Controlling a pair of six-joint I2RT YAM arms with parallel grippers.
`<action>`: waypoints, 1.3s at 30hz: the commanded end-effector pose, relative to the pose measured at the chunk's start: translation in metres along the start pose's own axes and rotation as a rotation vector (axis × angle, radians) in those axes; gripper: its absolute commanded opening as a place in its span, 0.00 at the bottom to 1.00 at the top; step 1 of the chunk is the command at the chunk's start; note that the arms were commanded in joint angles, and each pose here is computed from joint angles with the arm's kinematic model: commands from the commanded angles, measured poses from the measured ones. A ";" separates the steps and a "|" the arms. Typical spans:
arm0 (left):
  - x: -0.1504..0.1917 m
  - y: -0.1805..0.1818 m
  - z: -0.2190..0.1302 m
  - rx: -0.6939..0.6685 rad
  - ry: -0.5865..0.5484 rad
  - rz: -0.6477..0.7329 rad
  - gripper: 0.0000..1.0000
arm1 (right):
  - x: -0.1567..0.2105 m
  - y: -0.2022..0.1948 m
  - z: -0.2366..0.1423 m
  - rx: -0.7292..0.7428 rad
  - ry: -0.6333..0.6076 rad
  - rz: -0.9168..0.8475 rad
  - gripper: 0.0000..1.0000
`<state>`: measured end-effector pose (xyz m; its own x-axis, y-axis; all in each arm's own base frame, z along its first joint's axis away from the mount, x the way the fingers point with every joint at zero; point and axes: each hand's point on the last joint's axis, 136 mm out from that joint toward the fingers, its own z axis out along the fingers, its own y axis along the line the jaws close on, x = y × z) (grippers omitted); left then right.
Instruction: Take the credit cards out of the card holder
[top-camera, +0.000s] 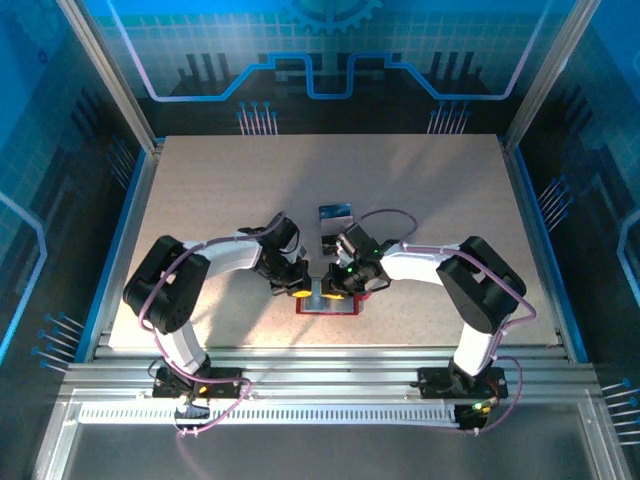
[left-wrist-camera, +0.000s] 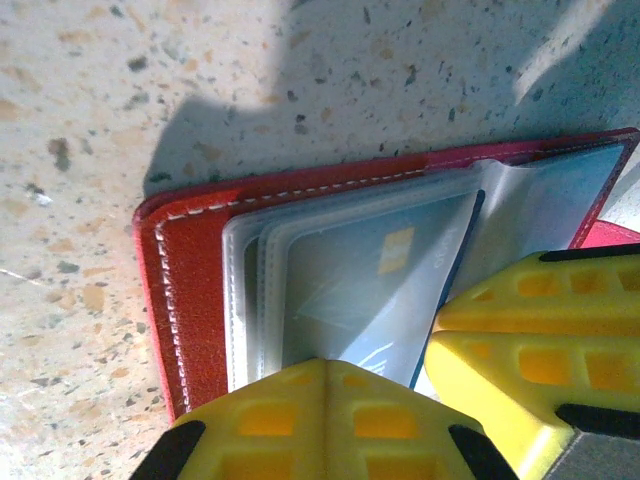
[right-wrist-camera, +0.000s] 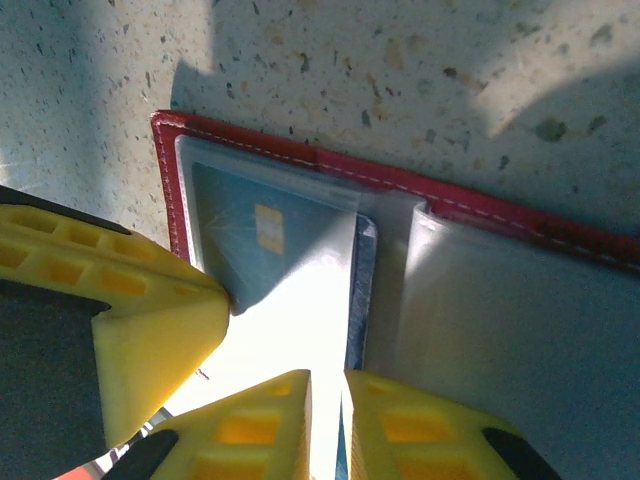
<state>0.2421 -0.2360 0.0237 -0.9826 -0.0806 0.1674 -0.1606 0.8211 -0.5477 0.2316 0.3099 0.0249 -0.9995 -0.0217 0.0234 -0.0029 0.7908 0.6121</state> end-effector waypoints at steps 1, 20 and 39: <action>0.009 0.013 -0.003 -0.041 0.015 -0.034 0.00 | -0.003 -0.005 0.002 0.010 0.008 0.015 0.16; 0.009 0.004 -0.007 -0.012 0.015 -0.036 0.02 | -0.002 -0.010 -0.005 0.075 0.016 0.001 0.25; 0.017 0.032 0.008 -0.098 0.059 -0.059 0.00 | -0.001 -0.015 -0.009 0.120 0.008 0.001 0.26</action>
<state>0.2374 -0.2323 0.0221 -0.9795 -0.0828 0.1835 -0.1701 0.8281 -0.5341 0.2323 0.3035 0.0254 -0.9990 -0.0346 0.0273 -0.0132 0.8262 0.5633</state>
